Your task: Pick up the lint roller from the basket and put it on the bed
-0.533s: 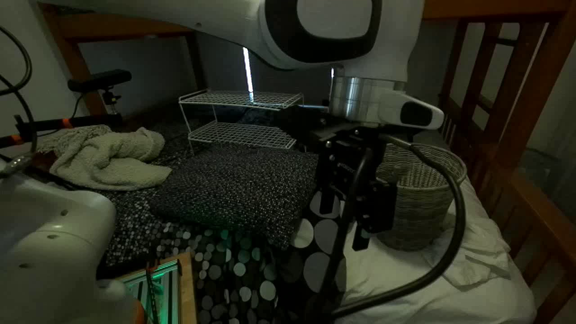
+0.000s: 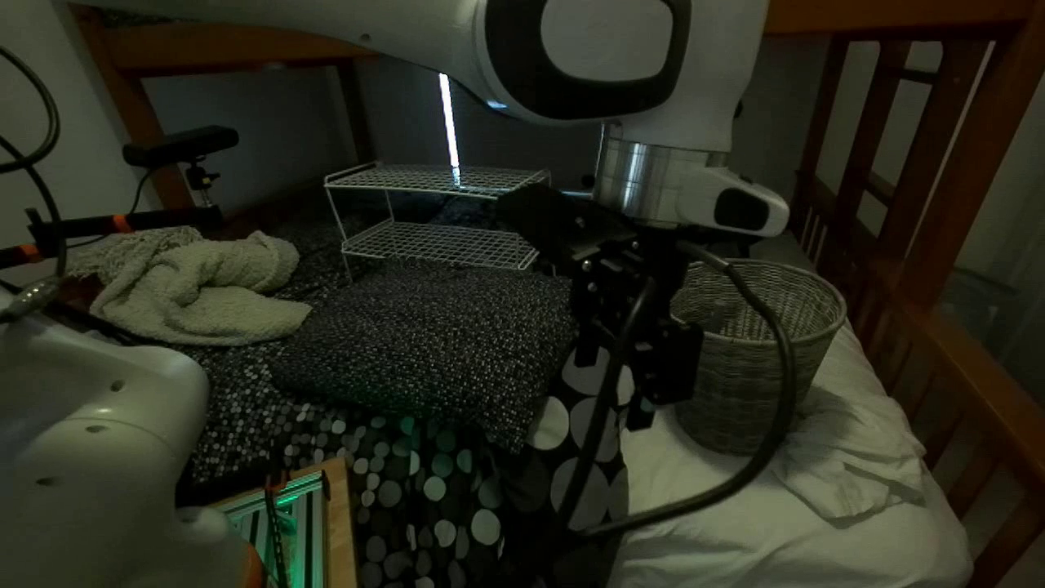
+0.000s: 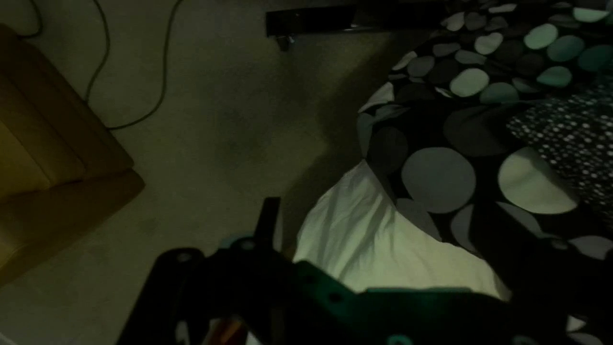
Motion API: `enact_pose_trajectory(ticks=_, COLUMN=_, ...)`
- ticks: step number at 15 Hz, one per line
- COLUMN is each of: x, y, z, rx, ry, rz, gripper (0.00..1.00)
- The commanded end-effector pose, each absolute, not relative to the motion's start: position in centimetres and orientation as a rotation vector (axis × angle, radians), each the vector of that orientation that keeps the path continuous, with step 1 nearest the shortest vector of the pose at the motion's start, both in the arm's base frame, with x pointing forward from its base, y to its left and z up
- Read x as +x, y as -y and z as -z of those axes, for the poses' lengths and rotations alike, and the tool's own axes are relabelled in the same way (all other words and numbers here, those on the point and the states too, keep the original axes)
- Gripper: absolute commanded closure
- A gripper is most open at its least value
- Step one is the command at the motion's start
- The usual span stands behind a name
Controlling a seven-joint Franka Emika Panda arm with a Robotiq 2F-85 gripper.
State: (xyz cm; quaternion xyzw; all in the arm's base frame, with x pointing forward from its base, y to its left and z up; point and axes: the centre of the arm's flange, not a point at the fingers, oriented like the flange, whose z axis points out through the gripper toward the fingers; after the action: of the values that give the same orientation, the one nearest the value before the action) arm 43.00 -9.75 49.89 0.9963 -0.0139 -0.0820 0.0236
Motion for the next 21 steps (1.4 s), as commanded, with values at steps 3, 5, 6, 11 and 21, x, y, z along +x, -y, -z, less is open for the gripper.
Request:
enact_pose_trajectory(ticks=3, x=49.7, y=1.4, z=-49.6, rx=3.199, ry=0.282, rz=-0.118, gripper=0.0)
enact_pose_trajectory(ticks=5, x=52.9, y=-0.1, z=-50.1, rx=3.154, ry=0.339, rz=-0.332, gripper=0.0)
enact_pose_trajectory(ticks=6, x=54.6, y=-0.1, z=-50.2, rx=3.113, ry=0.328, rz=-0.43, gripper=0.0)
enact_pose_trajectory(ticks=11, x=60.2, y=2.6, z=-49.3, rx=3.31, ry=-0.145, rz=-0.387, gripper=0.0)
enact_pose_trajectory(ticks=21, x=63.7, y=-2.4, z=-47.5, rx=3.173, ry=-0.493, rz=-0.566, gripper=0.0)
